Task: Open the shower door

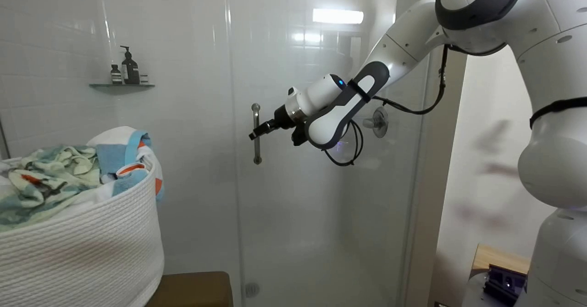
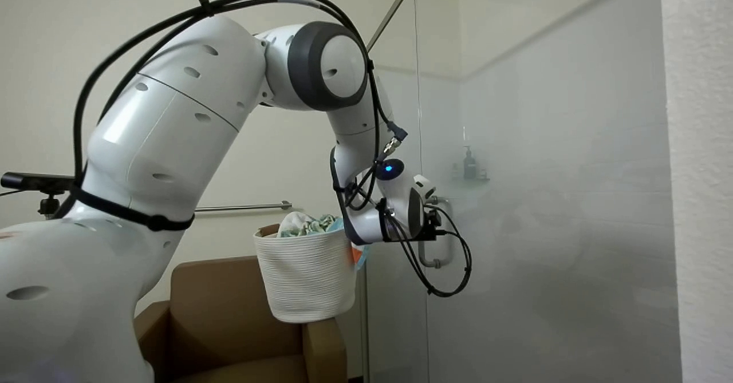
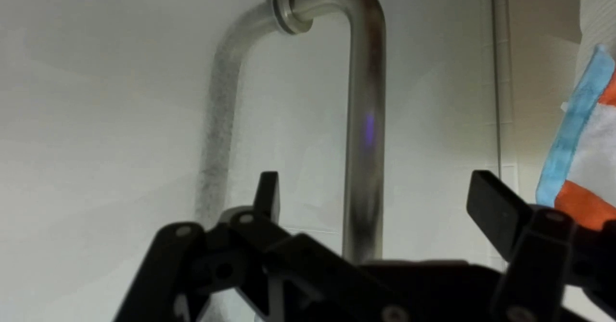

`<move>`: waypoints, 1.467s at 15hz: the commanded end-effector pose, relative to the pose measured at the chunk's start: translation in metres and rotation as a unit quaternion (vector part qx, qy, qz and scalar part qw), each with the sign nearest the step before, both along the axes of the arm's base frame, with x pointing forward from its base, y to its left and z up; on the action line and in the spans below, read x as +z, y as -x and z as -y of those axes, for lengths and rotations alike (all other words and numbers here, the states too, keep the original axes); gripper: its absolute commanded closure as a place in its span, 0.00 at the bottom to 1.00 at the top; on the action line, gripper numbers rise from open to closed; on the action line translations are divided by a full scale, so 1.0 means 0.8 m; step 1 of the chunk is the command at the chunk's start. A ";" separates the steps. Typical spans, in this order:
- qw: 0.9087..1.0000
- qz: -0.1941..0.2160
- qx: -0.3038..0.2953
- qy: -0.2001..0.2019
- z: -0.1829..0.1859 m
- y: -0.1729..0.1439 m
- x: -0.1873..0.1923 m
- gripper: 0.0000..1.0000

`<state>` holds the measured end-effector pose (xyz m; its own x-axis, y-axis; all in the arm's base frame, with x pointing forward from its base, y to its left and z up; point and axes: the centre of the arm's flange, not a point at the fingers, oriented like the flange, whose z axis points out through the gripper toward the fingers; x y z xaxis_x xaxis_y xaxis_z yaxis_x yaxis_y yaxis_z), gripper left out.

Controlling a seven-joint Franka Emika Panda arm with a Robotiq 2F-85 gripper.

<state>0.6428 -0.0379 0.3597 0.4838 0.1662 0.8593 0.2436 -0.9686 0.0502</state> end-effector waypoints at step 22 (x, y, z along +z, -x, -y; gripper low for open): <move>0.998 0.014 0.046 -0.031 -0.063 -0.019 -0.017 0.00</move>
<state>0.6587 -0.0107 0.3530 0.4661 0.1467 0.8725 0.2859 -0.9582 0.0084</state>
